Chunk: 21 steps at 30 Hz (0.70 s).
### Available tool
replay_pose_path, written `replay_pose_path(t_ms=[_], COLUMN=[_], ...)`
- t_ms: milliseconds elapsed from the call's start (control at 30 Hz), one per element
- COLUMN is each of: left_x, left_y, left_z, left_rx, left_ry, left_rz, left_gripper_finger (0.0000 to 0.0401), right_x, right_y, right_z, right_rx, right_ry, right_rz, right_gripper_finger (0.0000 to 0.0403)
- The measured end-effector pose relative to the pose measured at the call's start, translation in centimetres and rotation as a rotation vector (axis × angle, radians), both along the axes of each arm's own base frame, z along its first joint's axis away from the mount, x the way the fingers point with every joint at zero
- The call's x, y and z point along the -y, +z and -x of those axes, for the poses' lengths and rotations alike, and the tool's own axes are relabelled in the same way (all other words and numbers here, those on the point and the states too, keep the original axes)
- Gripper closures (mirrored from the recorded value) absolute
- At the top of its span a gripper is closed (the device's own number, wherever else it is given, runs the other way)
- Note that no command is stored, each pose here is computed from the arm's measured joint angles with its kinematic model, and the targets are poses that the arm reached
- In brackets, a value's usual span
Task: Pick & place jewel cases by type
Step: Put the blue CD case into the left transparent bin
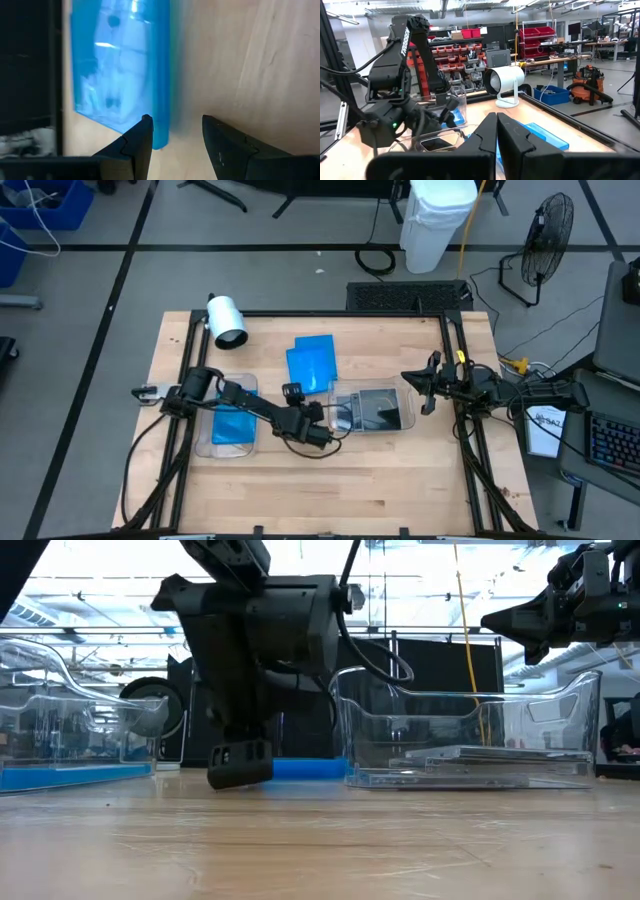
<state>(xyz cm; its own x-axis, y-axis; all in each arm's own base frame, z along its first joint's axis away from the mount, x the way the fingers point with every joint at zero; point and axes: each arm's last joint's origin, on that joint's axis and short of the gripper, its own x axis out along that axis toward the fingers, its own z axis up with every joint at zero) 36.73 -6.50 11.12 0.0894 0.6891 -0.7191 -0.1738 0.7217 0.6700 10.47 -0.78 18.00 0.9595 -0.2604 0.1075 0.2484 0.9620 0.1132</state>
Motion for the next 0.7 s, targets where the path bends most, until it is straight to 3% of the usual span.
replay_pose_path(t_ms=[133, 700], left_x=[-0.9, -2.9], left_y=[0.0, 0.0], left_z=[-0.4, -0.8], left_rx=[0.032, 0.056], left_ry=[0.047, 0.117], left_rz=[0.055, 0.073], left_gripper_finger=[0.0226, 0.0235], right_x=[0.0, 0.0], right_y=[0.0, 0.0], right_z=[0.0, 0.0], right_rx=[0.0, 0.0], right_ry=[0.0, 0.0], right_rz=[0.0, 0.0], right_gripper_finger=[0.0399, 0.0399])
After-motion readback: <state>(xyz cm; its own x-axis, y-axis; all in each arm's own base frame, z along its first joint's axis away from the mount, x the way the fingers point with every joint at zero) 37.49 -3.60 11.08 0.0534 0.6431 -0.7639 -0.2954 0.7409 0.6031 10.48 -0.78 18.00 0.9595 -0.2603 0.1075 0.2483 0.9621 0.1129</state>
